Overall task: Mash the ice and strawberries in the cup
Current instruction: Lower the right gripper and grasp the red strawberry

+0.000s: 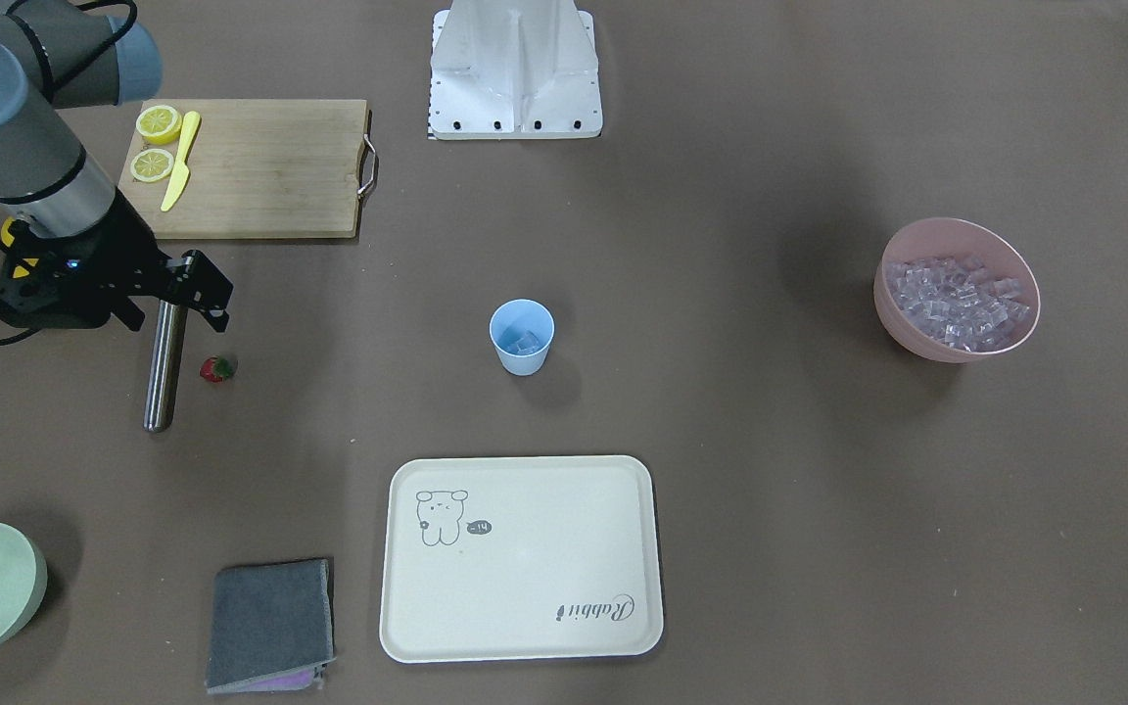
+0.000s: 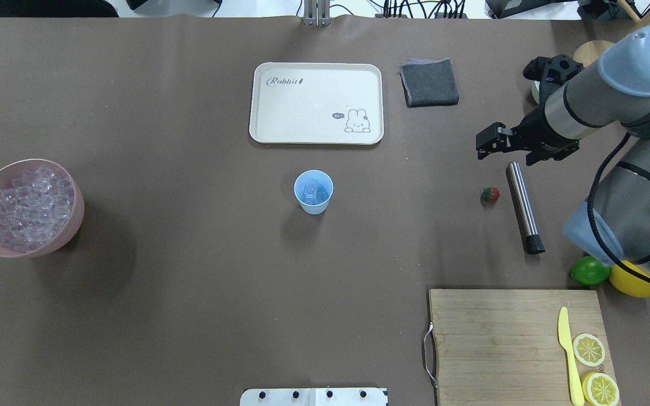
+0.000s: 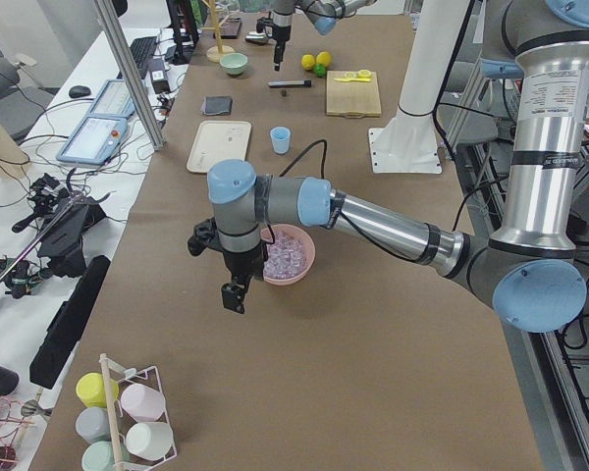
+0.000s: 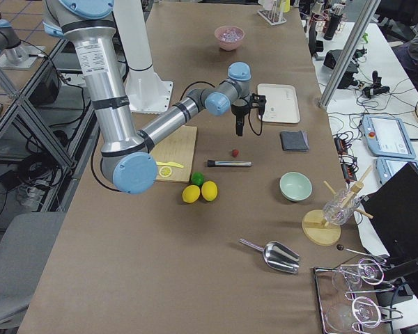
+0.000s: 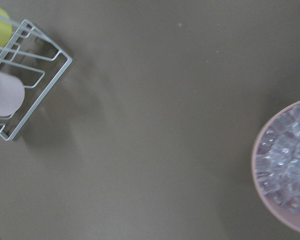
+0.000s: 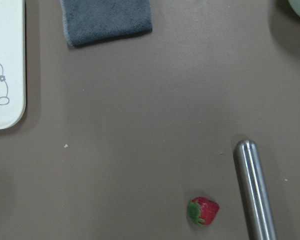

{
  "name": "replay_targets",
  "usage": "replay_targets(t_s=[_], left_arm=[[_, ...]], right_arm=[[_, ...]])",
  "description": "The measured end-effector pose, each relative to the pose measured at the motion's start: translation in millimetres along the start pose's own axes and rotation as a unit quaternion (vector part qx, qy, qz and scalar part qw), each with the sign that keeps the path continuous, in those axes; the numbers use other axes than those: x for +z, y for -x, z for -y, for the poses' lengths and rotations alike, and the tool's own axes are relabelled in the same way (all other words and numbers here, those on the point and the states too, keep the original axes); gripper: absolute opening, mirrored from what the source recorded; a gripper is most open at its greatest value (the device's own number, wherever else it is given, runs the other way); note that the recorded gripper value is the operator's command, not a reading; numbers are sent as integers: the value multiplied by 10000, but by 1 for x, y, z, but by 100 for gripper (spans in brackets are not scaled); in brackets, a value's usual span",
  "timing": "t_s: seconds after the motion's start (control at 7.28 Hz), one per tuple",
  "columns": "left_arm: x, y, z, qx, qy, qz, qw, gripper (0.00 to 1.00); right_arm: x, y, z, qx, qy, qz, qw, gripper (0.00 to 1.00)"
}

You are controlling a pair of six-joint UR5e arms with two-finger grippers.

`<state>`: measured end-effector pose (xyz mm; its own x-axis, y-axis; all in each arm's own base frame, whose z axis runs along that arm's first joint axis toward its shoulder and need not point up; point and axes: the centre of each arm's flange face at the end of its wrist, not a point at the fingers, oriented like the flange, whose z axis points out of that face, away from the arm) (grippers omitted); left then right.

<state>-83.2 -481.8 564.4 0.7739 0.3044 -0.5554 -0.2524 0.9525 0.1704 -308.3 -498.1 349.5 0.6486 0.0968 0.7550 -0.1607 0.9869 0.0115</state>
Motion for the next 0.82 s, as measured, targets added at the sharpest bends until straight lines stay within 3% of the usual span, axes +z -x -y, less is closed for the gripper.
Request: replay_targets(t_s=[0.27,0.82], left_arm=[[21,35,-46,-268,-37,-4,9996,100],[40,36,-75,-142,-448,-289,9985,100]], right_arm=[[20,19,10,13,84,-84,9999,100],[75,8,24,-128,237,-480,9985,100]])
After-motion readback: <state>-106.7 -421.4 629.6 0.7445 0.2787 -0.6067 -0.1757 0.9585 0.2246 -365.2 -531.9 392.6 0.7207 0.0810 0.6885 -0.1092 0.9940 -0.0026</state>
